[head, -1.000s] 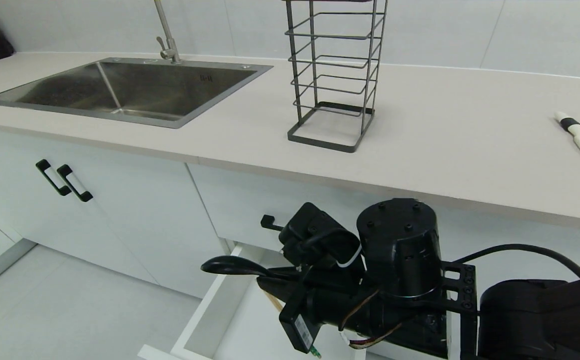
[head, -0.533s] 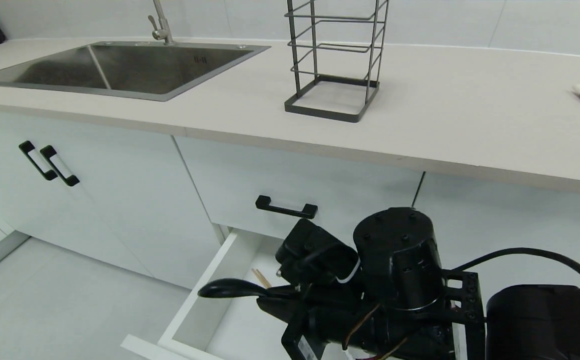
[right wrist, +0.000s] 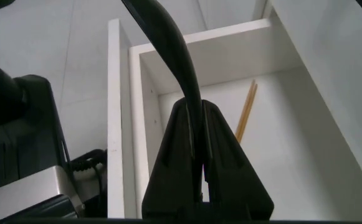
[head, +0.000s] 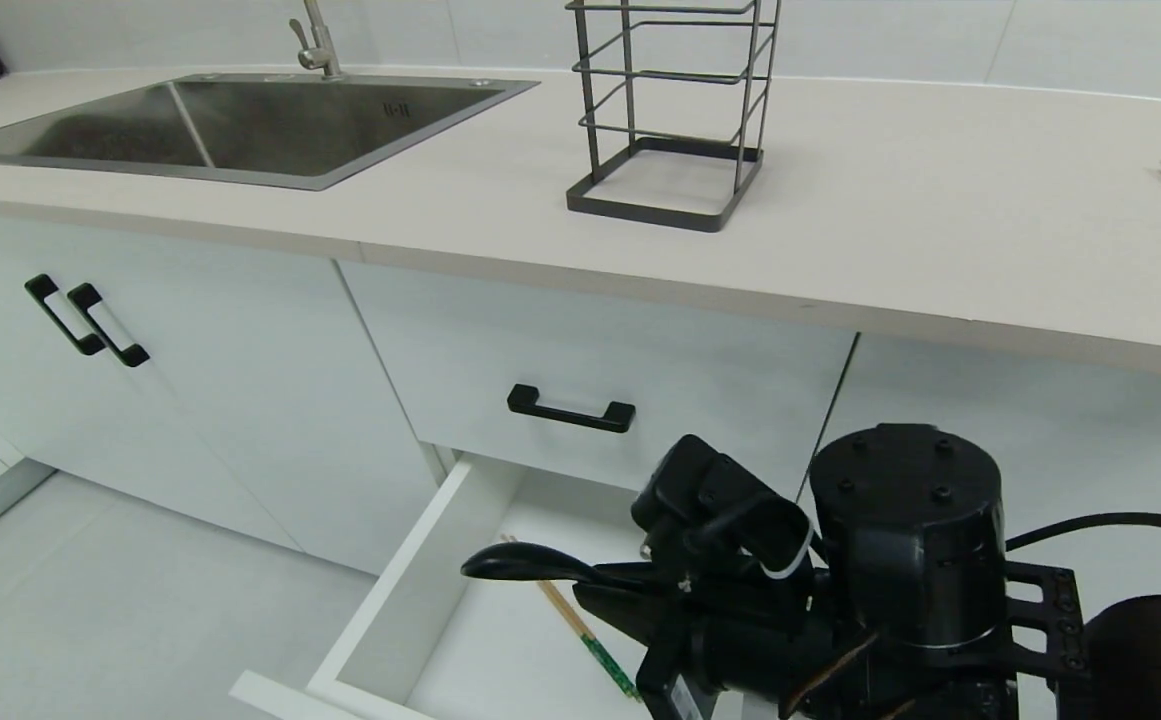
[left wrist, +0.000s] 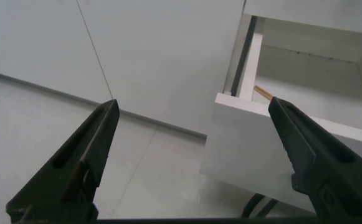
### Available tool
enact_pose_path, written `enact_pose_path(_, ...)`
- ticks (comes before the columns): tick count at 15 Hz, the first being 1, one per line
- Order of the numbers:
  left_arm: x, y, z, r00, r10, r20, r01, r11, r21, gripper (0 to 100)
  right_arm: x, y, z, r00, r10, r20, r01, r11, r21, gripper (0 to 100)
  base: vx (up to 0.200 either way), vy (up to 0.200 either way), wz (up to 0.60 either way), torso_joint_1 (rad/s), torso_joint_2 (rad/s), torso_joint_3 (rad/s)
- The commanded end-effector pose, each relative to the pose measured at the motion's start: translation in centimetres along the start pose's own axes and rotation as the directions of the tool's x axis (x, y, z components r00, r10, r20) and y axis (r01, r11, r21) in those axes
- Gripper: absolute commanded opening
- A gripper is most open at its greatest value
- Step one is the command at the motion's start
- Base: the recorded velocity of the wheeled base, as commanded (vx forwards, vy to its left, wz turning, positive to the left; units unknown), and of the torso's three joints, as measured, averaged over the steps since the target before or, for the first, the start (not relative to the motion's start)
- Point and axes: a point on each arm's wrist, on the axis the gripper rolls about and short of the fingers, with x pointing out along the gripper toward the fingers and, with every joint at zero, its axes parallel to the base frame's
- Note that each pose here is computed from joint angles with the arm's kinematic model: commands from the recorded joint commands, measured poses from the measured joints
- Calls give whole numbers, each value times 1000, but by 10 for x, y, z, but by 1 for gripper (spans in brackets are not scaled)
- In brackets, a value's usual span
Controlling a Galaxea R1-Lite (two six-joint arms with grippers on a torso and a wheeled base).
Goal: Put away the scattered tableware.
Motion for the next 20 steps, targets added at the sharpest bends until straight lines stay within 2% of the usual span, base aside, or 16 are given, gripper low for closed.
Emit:
enact_pose_path(1, 0, 0, 0, 1000, 0, 0, 0, 1000, -1, 100, 2, 4, -14, 999, 0, -41, 0, 1000, -3, 0, 0, 0, 0, 0, 0, 0)
enact_pose_path(3, 0, 0, 0, 1000, 1, 1, -1, 1000, -1, 100, 37, 19, -24, 997, 28, -74, -29, 999, -16, 0, 0, 0, 0, 0, 0, 0)
enact_pose_path(5, 0, 0, 0, 1000, 1, 1, -1, 1000, -1, 100, 57, 21, -27, 997, 2, -82, -3, 1000, -20, 0, 0, 0, 0, 0, 0, 0)
enact_pose_path(11, 0, 0, 0, 1000, 1, 1, -1, 1000, -1, 100, 92, 12, -23, 995, -82, -61, 81, 997, -15, 0, 0, 0, 0, 0, 0, 0)
enact_pose_path(14, 0, 0, 0, 1000, 1, 1, -1, 1000, -1, 100, 102, -2, -31, 990, -119, -78, 119, 993, -9, 0, 0, 0, 0, 0, 0, 0)
enact_pose_path(20, 0, 0, 0, 1000, 1, 1, -1, 1000, -1, 100, 116, -3, -49, 976, -171, -134, 170, 985, -20, 0, 0, 0, 0, 0, 0, 0)
